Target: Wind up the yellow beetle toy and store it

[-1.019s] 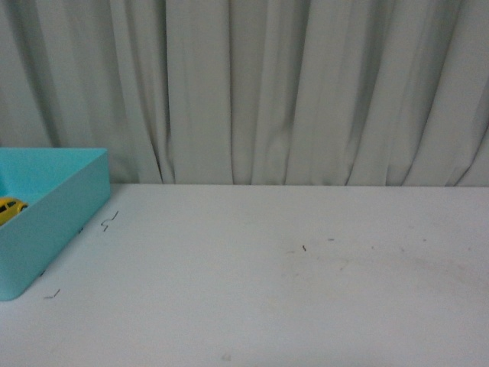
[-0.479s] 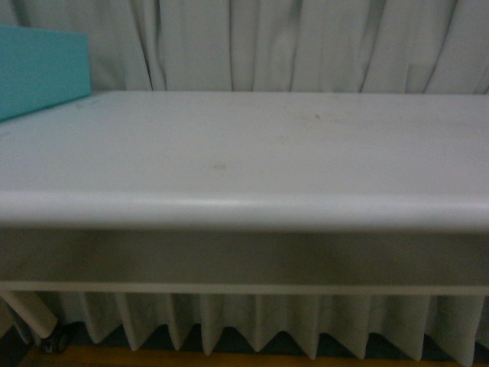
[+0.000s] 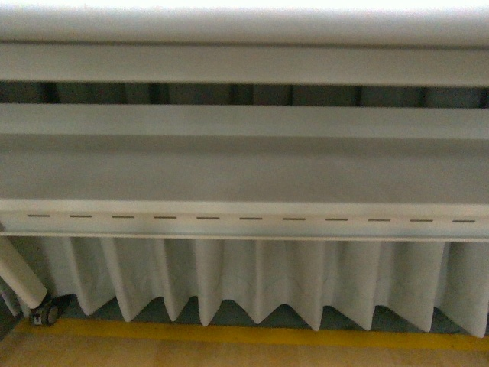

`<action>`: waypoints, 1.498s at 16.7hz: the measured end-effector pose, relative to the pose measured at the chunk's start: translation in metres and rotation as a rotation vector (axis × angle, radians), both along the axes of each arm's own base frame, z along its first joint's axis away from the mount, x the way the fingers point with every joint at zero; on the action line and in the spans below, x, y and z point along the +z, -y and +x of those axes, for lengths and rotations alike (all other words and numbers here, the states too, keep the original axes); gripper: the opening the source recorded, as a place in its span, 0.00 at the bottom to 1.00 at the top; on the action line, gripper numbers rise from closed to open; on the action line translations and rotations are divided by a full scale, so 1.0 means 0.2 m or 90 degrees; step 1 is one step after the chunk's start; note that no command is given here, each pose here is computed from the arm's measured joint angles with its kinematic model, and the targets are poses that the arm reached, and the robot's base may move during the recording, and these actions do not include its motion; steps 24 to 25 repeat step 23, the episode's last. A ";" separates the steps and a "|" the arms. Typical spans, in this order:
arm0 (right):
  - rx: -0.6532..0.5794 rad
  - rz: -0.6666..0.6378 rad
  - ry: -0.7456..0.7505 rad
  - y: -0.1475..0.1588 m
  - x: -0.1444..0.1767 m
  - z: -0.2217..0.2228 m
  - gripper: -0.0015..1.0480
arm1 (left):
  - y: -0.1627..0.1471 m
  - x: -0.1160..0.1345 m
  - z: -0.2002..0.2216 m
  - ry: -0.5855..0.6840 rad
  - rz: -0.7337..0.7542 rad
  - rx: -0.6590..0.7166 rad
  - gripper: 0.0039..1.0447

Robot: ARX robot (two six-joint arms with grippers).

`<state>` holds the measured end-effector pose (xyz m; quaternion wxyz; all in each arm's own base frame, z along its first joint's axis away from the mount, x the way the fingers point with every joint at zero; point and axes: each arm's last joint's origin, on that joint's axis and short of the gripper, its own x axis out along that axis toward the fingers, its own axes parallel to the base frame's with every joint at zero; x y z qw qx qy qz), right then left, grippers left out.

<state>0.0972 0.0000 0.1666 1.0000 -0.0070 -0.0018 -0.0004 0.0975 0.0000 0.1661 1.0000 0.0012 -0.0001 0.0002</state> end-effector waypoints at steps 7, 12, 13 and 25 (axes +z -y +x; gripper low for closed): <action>0.000 0.000 -0.001 0.00 0.00 0.00 0.94 | 0.00 0.00 0.00 -0.001 0.000 0.000 0.94; 0.000 0.000 0.000 0.00 0.00 0.00 0.94 | 0.00 0.00 0.00 0.000 0.000 0.000 0.94; 0.000 0.000 0.000 0.00 0.00 0.00 0.94 | 0.00 0.00 0.00 0.000 0.000 0.000 0.94; 0.000 0.000 0.000 0.00 0.00 0.00 0.94 | 0.00 0.00 0.00 0.000 0.000 0.000 0.94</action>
